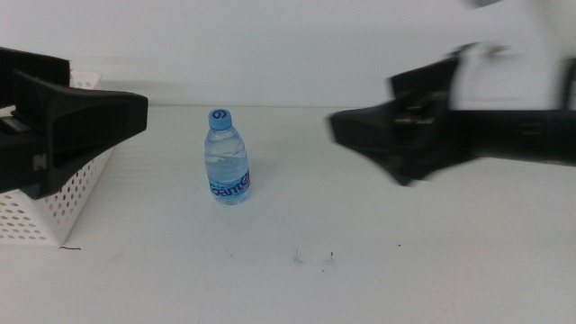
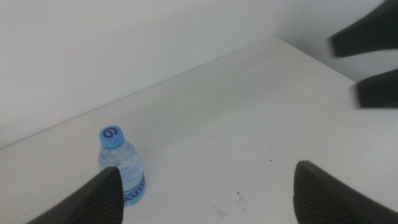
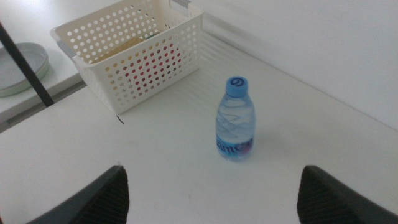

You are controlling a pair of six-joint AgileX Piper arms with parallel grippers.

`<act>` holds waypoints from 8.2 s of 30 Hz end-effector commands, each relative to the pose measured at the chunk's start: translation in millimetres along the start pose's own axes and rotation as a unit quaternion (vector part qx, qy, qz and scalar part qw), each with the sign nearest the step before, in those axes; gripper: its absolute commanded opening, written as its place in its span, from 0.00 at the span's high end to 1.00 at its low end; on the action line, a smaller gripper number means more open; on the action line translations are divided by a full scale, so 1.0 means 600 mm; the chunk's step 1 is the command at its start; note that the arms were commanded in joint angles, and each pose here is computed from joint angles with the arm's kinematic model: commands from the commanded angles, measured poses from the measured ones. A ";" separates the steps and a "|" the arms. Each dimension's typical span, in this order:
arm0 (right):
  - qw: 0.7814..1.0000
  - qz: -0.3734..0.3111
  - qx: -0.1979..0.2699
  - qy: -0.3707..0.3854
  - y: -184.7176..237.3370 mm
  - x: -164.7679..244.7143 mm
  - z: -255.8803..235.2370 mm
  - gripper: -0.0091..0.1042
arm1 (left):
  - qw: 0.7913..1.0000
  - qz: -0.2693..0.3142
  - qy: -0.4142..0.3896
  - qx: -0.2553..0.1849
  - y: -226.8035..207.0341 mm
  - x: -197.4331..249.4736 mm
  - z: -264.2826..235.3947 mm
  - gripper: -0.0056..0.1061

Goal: Use arms to grab the bottles and put them into the dustbin to the left of the table.

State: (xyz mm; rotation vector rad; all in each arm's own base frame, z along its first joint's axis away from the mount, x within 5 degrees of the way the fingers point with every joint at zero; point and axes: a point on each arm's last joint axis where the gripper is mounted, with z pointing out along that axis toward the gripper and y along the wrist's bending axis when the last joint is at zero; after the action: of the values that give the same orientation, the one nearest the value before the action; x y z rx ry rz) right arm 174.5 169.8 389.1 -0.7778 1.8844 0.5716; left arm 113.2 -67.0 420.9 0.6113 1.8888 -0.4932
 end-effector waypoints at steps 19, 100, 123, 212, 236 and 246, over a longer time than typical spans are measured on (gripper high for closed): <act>1.000 0.003 0.004 -0.028 0.009 -0.026 -0.174 0.19 | 1.000 -0.002 -0.005 0.001 -0.001 0.000 0.000 0.11; 0.998 -0.005 0.014 -0.054 0.008 -0.039 -0.182 0.20 | 0.982 -0.028 -0.145 -0.122 0.078 0.329 0.239 0.11; 0.998 -0.005 0.014 -0.054 0.008 -0.039 -0.182 0.20 | 0.990 -0.039 -0.108 -0.077 0.179 0.319 0.402 0.11; 0.998 -0.005 0.014 -0.056 0.008 -0.040 -0.183 0.20 | 0.967 -0.033 0.119 -0.222 0.307 -0.070 0.231 0.88; 0.998 -0.005 0.014 -0.055 0.008 -0.040 -0.183 0.20 | 0.923 -0.142 0.282 -0.218 0.525 0.046 0.225 0.88; 0.998 -0.005 0.014 -0.055 0.008 -0.040 -0.183 0.20 | 0.905 -0.168 0.327 -0.211 0.585 0.140 0.283 0.74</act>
State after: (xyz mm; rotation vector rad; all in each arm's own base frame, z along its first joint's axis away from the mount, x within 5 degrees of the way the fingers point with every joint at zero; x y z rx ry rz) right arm 112.0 107.3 451.5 -0.7349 1.8037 0.5792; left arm 421.0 123.2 249.5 0.1658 2.7134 -0.0852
